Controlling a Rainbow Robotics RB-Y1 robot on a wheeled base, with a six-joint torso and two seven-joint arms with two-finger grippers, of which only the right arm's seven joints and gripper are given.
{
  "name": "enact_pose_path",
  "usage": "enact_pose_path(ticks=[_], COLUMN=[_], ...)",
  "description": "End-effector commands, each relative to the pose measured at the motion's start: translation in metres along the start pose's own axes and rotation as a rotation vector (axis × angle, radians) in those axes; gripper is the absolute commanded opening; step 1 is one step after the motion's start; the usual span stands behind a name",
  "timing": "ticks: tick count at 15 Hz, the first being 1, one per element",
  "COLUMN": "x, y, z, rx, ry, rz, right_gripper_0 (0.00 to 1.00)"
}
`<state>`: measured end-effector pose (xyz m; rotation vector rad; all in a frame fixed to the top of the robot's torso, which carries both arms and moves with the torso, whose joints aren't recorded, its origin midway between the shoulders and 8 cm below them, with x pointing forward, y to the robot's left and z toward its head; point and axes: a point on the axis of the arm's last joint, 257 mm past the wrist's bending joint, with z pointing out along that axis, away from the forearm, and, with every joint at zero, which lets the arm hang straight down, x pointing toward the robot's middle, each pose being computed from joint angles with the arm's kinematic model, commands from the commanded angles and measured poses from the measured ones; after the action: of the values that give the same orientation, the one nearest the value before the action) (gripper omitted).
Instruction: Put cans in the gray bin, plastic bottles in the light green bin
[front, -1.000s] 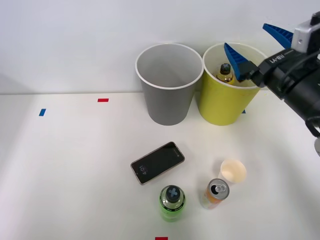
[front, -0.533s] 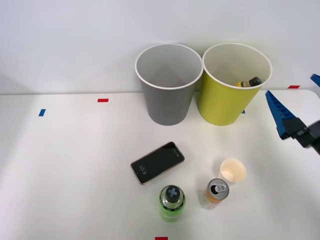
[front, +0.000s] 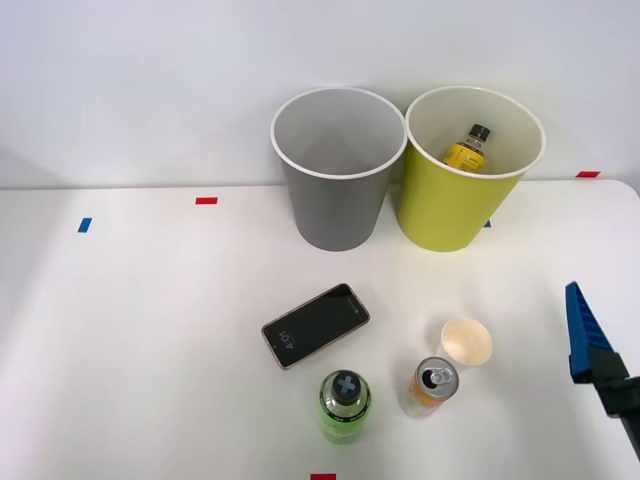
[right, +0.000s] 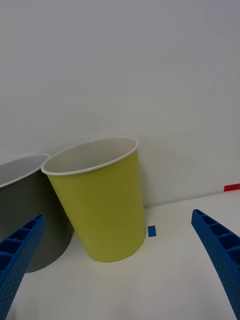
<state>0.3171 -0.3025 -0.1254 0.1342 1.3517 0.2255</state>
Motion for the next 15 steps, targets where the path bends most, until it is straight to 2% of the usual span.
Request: enact_pose_path(ticks=[1, 5, 8, 11, 15], x=[0.045, 0.082, 0.096, 0.103, 0.126], y=[-0.008, -0.015, -0.014, -0.004, 0.005], z=[-0.015, -0.035, -0.043, -0.038, -0.034], rx=[0.028, 0.093, 0.133, 0.141, 0.096], ry=[-0.013, 0.035, 0.05, 0.039, -0.017], rz=[-0.003, -0.054, -0.084, -0.065, -0.124], right_gripper_0=[1.0, 1.0, 1.0, 1.0, 1.0])
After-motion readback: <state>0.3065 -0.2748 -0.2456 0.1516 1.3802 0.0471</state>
